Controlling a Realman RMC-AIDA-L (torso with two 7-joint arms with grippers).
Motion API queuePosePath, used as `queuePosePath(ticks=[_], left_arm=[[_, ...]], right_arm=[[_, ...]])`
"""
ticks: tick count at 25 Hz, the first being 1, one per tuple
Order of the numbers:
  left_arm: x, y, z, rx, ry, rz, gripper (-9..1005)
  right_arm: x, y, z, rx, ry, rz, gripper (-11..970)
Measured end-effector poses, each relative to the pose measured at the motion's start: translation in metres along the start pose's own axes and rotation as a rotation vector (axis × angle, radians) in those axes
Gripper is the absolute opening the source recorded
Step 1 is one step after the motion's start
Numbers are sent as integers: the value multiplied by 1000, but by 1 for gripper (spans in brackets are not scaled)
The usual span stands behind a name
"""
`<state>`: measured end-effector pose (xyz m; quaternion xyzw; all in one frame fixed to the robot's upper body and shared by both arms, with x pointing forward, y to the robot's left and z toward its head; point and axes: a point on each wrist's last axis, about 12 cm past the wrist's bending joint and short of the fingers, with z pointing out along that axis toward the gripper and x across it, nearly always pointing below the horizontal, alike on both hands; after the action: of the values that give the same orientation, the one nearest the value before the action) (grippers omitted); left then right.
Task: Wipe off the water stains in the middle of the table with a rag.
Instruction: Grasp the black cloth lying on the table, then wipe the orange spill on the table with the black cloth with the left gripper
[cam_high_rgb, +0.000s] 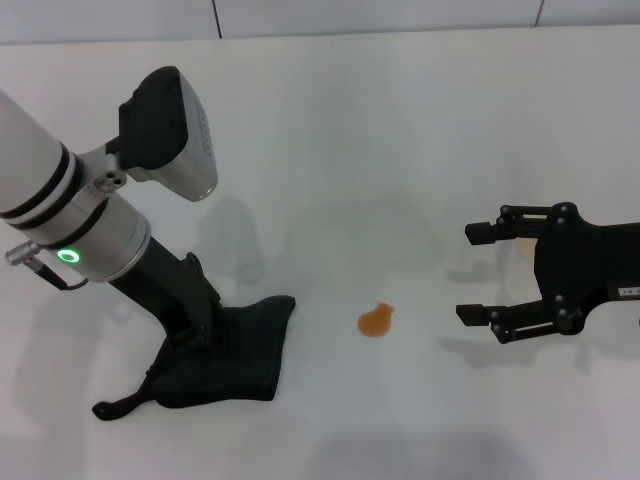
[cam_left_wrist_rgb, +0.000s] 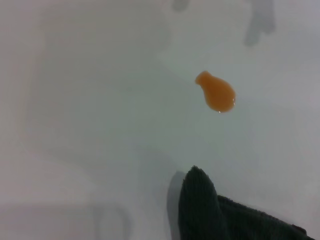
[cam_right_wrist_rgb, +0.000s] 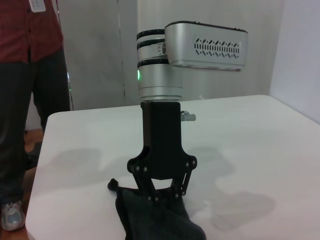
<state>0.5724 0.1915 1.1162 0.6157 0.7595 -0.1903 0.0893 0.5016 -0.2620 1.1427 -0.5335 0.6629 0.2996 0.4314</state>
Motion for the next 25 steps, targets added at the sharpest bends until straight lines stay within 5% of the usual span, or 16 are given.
queuePosePath(ticks=[14,25], left_arm=[[-2,0,0,1,-13,19,83],[-17,2,4,-3,-16,72,83]], right_arm=[[-1,1,0,-6,-12,0,839],[2,0,-2,7,-2,12,839]])
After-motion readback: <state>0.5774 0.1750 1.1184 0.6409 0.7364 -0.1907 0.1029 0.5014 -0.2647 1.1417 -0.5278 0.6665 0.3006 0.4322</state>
